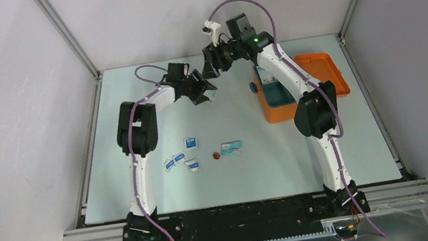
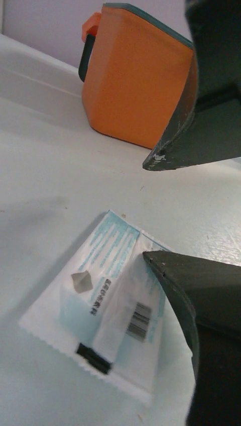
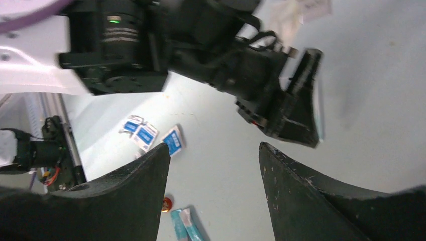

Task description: Organize the medicine kit

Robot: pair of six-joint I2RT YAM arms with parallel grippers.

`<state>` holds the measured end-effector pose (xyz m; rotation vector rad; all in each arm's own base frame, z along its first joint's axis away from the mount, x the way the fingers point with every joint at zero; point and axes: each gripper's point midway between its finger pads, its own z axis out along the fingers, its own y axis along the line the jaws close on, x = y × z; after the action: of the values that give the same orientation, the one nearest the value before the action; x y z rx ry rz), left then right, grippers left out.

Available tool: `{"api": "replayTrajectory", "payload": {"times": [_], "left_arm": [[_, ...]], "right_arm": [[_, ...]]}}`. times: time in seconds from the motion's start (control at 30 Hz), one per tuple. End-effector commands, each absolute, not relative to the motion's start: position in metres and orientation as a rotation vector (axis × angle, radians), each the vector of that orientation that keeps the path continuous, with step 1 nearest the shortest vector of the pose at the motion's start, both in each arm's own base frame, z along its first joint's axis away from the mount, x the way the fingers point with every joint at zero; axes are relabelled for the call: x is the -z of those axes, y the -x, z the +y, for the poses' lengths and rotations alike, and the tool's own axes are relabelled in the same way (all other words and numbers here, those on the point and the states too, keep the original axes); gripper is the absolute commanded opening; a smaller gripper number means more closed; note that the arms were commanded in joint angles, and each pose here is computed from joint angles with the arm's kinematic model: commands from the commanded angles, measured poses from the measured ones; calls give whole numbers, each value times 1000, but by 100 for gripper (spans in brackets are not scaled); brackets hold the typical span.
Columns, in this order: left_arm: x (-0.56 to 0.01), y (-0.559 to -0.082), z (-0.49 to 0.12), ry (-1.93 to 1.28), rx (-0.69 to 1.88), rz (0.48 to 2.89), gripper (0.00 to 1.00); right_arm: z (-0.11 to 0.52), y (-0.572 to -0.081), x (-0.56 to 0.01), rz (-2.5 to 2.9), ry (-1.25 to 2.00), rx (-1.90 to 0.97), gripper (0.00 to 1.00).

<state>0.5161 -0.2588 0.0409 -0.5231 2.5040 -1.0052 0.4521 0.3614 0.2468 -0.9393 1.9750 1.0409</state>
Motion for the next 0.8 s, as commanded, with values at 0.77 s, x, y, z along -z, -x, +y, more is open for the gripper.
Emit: {"api": "replayTrajectory", "payload": {"times": [0.77], "left_arm": [[-113, -437, -162, 530, 841, 2400, 68]], "right_arm": [[370, -509, -109, 2352, 501, -700, 79]]}}
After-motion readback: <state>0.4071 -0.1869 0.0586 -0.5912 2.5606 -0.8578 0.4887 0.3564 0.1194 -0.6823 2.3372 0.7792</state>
